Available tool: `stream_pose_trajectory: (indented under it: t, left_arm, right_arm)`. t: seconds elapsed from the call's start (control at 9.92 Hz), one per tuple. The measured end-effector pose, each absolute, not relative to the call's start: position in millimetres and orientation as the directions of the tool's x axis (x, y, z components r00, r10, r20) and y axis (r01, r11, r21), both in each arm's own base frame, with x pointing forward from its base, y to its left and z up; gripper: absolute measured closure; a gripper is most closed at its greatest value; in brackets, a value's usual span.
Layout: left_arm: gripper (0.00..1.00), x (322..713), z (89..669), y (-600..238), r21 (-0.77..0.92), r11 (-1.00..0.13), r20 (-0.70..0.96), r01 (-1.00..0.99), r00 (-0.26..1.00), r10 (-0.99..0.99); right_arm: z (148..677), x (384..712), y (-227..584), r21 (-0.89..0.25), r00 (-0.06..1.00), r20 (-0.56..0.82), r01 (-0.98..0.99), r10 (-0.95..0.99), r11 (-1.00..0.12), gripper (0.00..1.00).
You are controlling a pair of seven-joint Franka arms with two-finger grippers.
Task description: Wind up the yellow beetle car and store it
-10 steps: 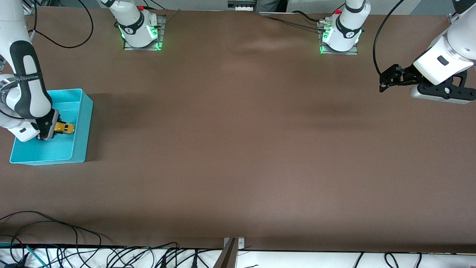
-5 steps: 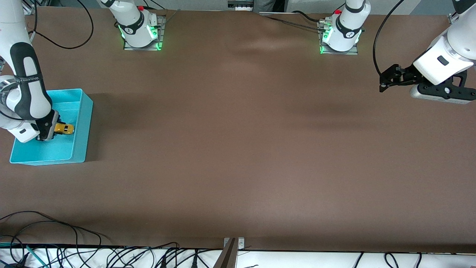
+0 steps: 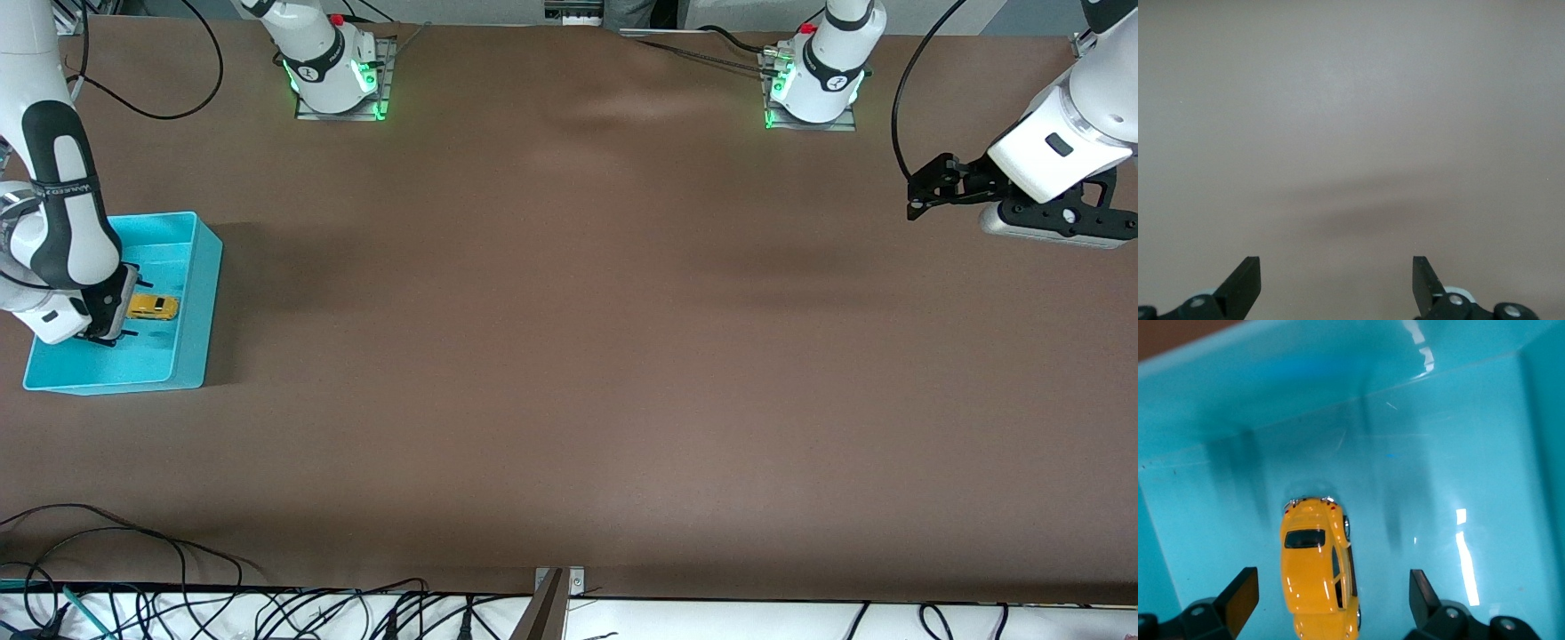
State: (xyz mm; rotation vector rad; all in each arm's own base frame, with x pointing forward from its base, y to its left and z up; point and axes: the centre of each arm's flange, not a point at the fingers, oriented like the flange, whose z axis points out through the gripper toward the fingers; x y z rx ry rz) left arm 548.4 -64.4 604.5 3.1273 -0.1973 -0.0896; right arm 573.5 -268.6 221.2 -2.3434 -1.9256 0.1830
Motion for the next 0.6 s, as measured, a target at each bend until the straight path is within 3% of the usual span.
stream_pose_trajectory:
  t: [0.3,0.6]
  left_arm:
    - [0.0,548,604,-64,0.01,-0.992,-0.057,-0.125,0.99,-0.126]
    - [0.0,548,604,-64,0.01,-0.992,-0.057,-0.125,0.99,-0.126]
  right_arm:
    - [292,616,-237,-0.15,0.288,-0.022,0.946,0.958,-0.288,0.0]
    - [370,628,-193,-0.11,0.433,-0.012,0.895,0.901,-0.432,0.0]
